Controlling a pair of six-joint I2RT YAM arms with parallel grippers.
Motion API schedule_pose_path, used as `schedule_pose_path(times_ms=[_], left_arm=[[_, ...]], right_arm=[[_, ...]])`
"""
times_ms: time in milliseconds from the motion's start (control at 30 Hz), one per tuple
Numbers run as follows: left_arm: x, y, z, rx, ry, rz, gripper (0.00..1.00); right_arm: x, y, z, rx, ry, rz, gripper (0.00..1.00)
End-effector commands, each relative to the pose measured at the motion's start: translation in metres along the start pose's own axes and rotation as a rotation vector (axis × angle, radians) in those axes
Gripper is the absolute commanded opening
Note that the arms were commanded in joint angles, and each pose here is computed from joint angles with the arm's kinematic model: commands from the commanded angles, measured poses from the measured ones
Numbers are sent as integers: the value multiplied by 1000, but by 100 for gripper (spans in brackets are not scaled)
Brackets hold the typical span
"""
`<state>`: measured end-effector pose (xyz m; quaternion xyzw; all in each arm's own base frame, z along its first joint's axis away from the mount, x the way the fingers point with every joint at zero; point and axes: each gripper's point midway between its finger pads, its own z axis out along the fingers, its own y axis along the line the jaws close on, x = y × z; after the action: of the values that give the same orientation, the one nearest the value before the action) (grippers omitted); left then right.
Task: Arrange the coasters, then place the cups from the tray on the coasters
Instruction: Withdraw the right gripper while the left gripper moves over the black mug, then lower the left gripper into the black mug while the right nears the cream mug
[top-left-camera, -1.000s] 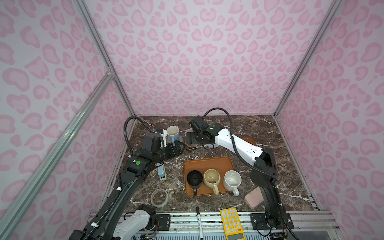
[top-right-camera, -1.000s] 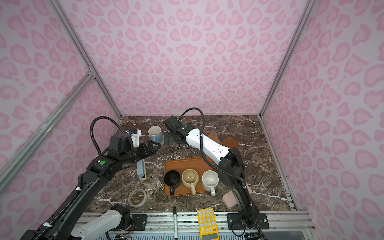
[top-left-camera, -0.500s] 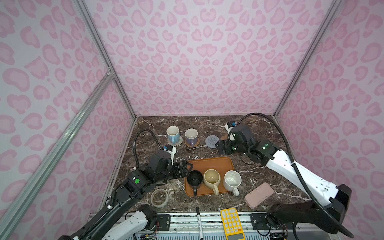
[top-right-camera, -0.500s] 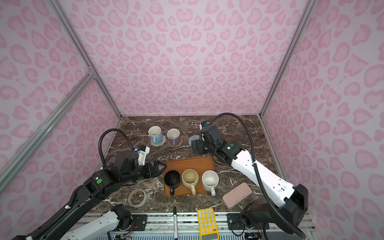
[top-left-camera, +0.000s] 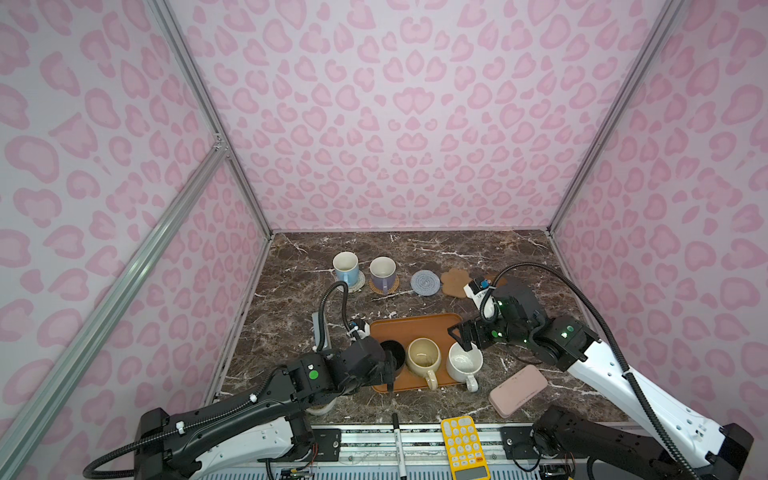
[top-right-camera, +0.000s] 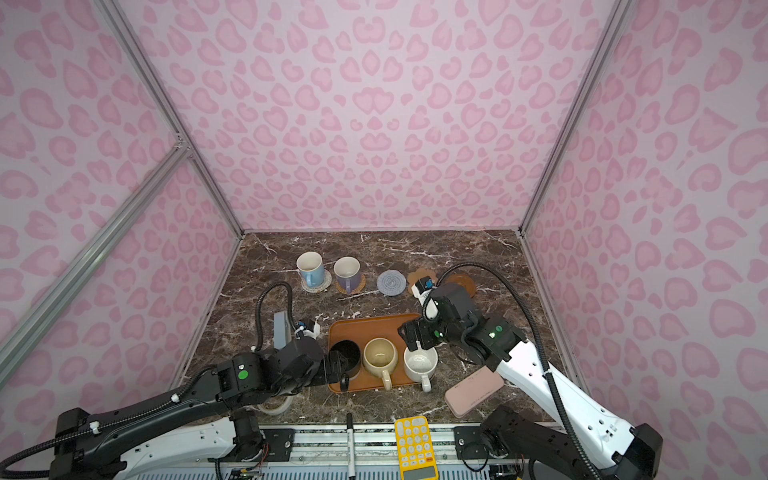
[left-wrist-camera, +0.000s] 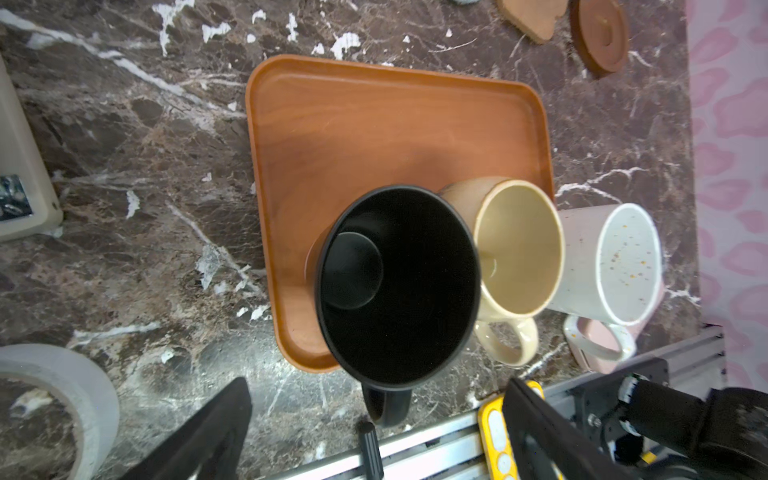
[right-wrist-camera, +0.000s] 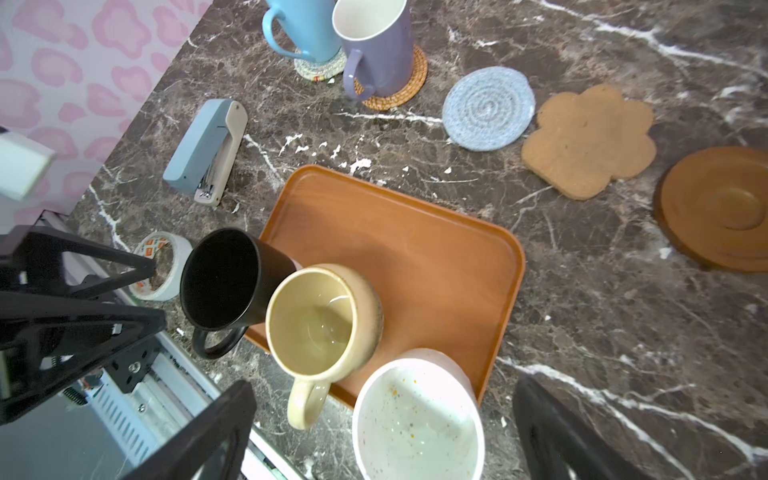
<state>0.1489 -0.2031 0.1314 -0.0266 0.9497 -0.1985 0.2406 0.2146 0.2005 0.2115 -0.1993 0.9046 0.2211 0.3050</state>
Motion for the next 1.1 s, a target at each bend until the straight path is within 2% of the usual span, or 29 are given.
schedule_pose_path(times_ms=[0, 200, 533, 1067], left_arm=[[-4, -5, 9, -11, -77, -57, 96], [7, -5, 19, -63, -78, -30, 100], [33, -1, 43, -75, -6, -7, 92], [27, 5, 59, -189, -43, 64, 44]], right_arm=[[7, 9, 1, -40, 15, 1, 98], [16, 8, 1, -38, 13, 7, 99], [23, 7, 6, -39, 11, 19, 98], [33, 14, 18, -46, 17, 25, 98]])
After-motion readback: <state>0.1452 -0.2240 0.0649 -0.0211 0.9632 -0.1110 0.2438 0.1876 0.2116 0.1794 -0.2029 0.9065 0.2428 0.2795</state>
